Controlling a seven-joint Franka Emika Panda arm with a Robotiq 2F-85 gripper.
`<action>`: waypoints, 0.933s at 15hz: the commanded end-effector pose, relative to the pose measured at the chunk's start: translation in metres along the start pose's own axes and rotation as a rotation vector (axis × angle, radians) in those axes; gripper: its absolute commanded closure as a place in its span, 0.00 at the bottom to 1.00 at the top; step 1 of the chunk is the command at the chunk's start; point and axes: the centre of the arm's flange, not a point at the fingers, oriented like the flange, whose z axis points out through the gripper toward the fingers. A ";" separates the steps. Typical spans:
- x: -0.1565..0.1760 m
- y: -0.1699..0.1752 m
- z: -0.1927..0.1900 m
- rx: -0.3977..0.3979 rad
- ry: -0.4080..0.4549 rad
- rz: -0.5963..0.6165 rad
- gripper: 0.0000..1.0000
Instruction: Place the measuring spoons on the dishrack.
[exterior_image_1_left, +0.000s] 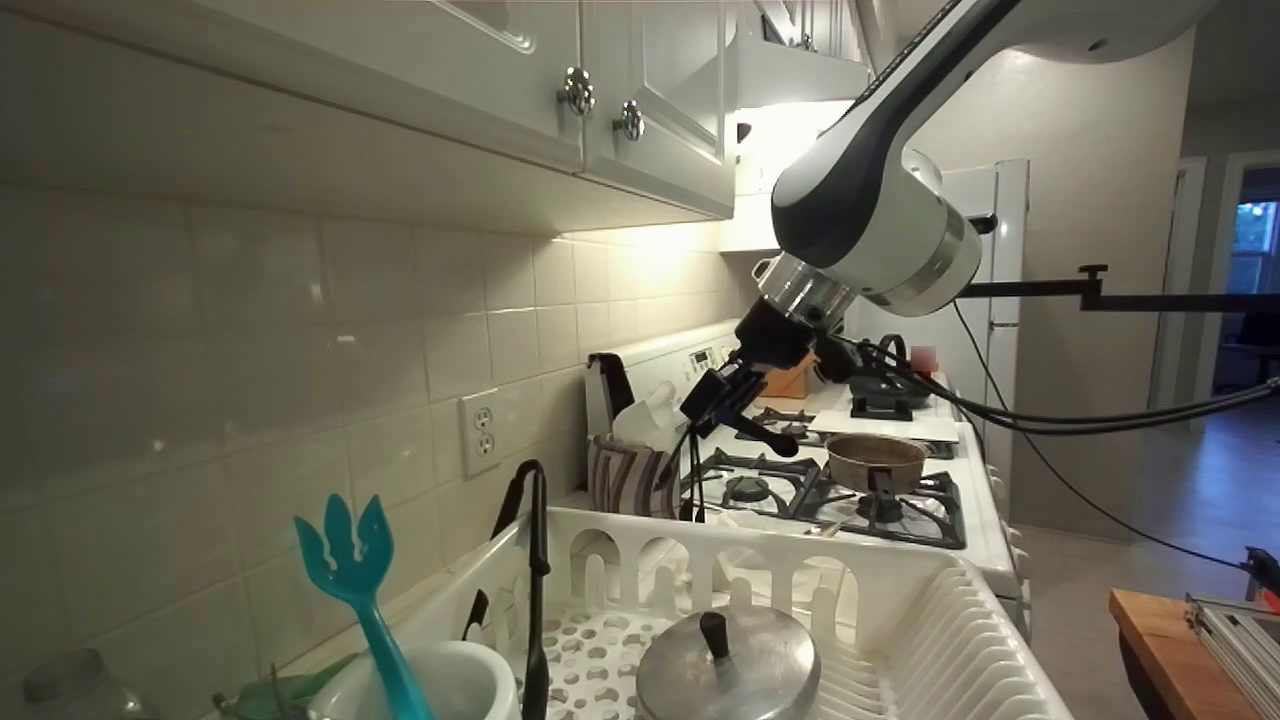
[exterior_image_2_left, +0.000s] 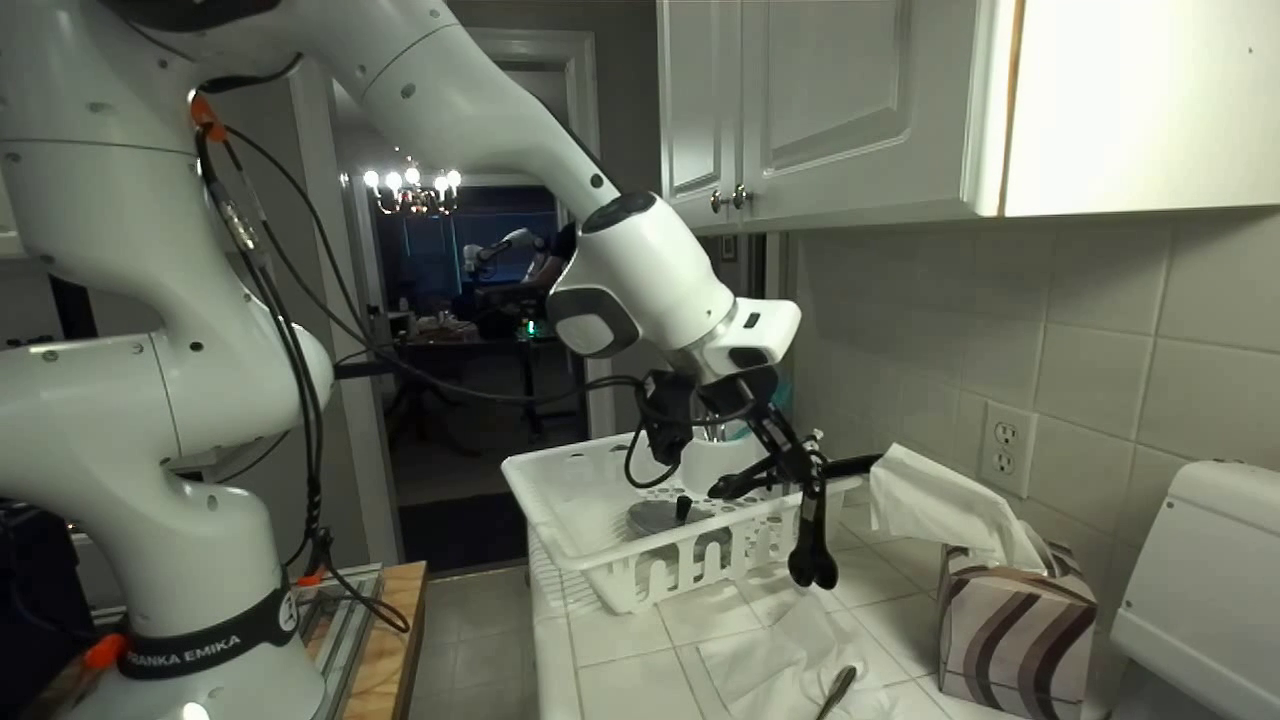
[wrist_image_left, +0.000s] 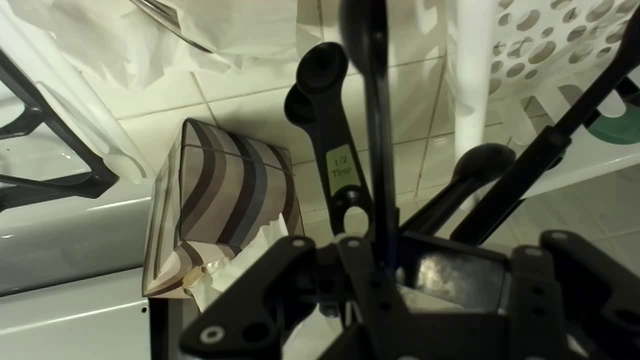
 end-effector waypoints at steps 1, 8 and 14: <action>-0.016 -0.013 -0.034 -0.006 0.023 -0.017 1.00; -0.029 -0.056 -0.028 -0.045 0.058 -0.084 1.00; -0.059 -0.069 -0.014 -0.123 0.071 -0.171 1.00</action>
